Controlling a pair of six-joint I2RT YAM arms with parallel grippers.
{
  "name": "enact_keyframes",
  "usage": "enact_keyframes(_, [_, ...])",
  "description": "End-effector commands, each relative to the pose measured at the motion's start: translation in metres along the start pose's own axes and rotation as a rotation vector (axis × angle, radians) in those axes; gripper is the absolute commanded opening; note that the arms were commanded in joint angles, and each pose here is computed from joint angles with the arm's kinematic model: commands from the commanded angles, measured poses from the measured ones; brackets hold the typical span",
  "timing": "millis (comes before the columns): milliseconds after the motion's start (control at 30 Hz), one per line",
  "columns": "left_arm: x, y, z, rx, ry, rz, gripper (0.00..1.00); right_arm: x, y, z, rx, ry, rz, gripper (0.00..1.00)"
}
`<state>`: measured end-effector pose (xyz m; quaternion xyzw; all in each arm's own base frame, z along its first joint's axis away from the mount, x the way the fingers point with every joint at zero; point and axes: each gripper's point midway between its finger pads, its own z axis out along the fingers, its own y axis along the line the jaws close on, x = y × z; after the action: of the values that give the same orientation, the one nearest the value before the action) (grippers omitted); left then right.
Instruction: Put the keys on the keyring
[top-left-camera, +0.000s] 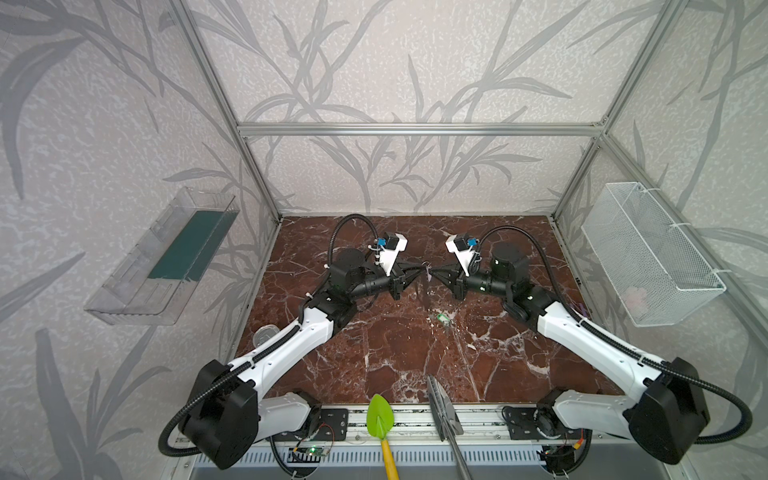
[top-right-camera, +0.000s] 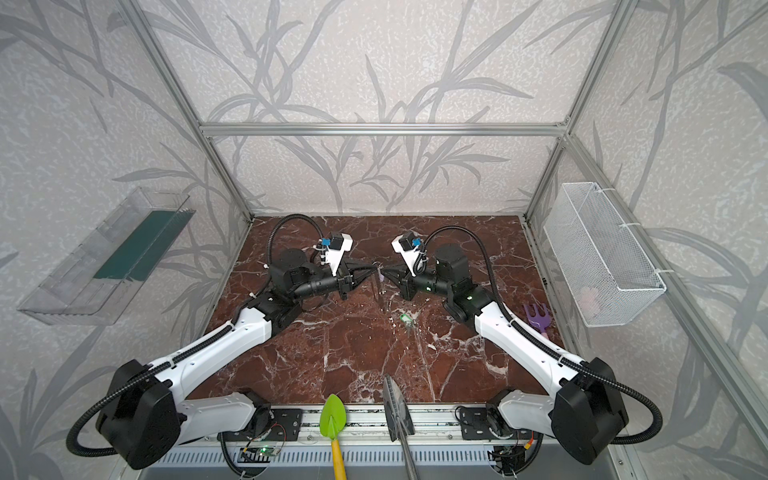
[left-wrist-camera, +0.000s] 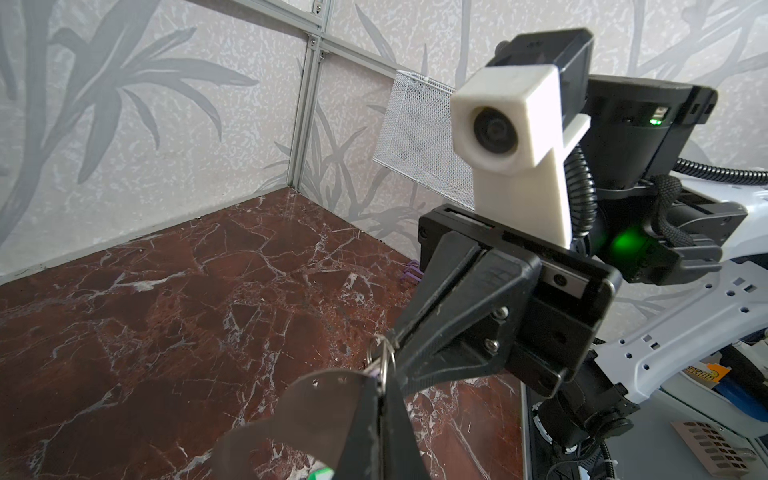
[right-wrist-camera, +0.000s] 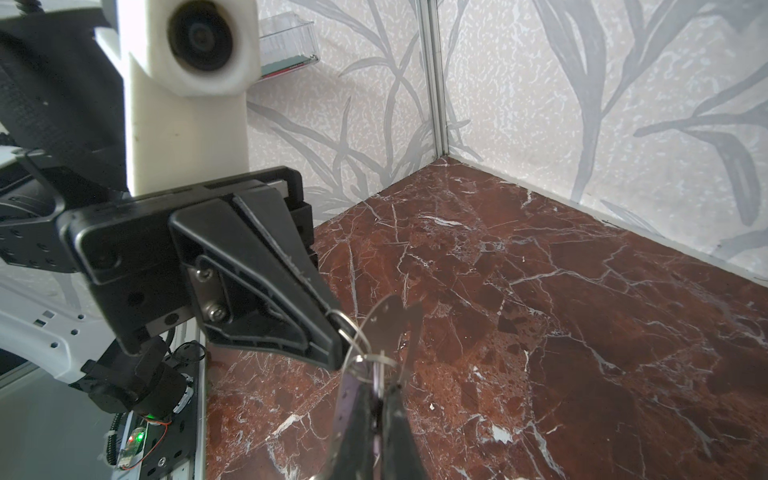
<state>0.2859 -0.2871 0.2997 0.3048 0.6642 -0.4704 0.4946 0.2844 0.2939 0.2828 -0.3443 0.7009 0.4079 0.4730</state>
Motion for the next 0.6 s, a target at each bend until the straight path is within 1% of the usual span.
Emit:
enact_keyframes(0, [-0.024, -0.015, -0.005, 0.053, -0.079, 0.048, 0.00, 0.001, 0.012, 0.001, -0.069, 0.030, -0.019, 0.00])
enact_keyframes(167, [-0.025, -0.015, -0.003, 0.059, -0.083, 0.044, 0.00, 0.011, 0.019, 0.000, -0.108, 0.094, -0.032, 0.00])
enact_keyframes(300, [-0.024, -0.016, -0.003, 0.063, -0.082, 0.041, 0.00, 0.016, 0.018, -0.003, -0.097, 0.128, -0.040, 0.00])
enact_keyframes(333, [-0.024, -0.016, -0.003, 0.064, -0.085, 0.042, 0.00, 0.015, 0.017, -0.004, -0.085, 0.126, -0.045, 0.04])
enact_keyframes(400, [-0.025, -0.016, -0.003, 0.065, -0.086, 0.043, 0.00, 0.013, 0.013, -0.008, -0.056, 0.118, -0.052, 0.20])
enact_keyframes(467, [-0.025, -0.017, -0.004, 0.067, -0.086, 0.044, 0.00, 0.008, 0.009, -0.013, -0.025, 0.102, -0.060, 0.32])
enact_keyframes(500, [-0.024, -0.017, -0.004, 0.068, -0.085, 0.045, 0.00, 0.005, 0.007, -0.016, -0.006, 0.090, -0.066, 0.35])
enact_keyframes(567, [-0.024, -0.017, -0.004, 0.069, -0.086, 0.046, 0.00, -0.003, 0.003, -0.023, 0.026, 0.050, -0.080, 0.37])
